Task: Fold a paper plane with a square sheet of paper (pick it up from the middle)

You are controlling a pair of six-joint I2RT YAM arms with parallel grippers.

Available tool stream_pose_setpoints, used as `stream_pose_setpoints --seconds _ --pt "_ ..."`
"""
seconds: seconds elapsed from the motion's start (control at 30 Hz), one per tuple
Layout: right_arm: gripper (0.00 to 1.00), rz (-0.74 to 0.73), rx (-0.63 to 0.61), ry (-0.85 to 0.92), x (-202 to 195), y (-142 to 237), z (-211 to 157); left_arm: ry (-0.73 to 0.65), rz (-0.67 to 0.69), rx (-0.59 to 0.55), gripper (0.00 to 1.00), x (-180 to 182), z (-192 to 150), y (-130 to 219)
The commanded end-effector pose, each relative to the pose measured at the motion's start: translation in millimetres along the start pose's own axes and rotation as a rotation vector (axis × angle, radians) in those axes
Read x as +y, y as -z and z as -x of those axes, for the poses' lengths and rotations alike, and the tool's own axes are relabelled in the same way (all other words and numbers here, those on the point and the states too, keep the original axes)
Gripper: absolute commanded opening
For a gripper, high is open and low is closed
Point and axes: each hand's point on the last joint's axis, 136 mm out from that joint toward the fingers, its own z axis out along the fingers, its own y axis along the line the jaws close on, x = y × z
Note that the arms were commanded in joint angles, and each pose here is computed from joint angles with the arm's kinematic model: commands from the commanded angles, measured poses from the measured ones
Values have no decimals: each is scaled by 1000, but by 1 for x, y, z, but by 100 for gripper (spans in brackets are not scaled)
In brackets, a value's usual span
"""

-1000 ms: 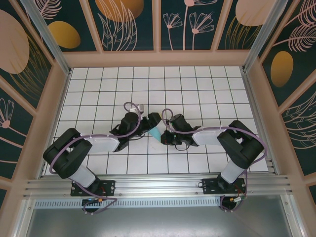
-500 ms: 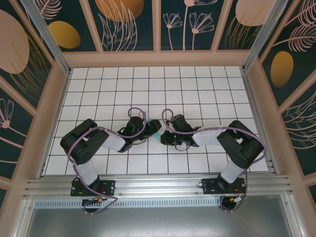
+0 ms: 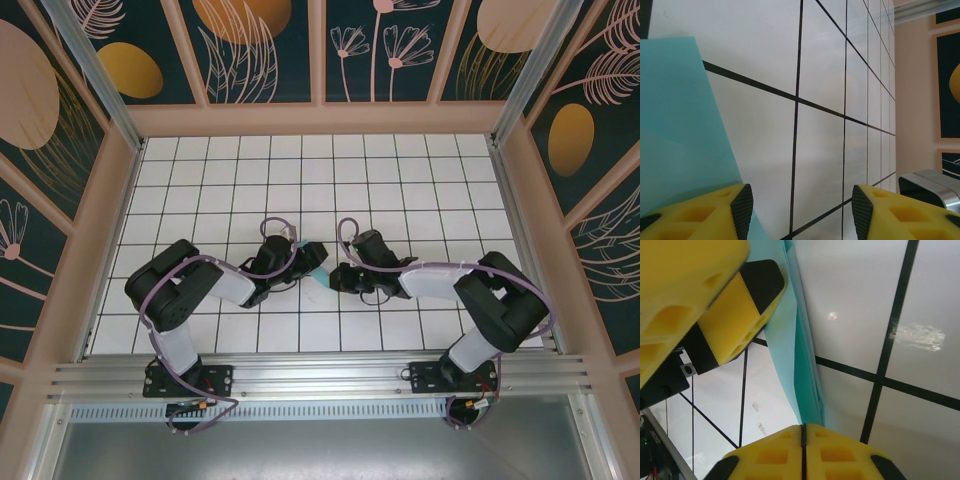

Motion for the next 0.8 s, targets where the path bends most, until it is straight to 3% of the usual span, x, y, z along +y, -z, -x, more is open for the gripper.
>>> stream_pose_setpoints --seconds 0.0,0.33,0.77 --pt "7 -24 69 -50 -17 -1 -20 6 119 39 58 35 -10 -3" --pt "5 -114 119 -107 -50 -4 -46 8 127 46 58 35 -10 -5" --pt "12 -68 74 -106 -42 12 -46 9 141 57 58 38 -13 -6"
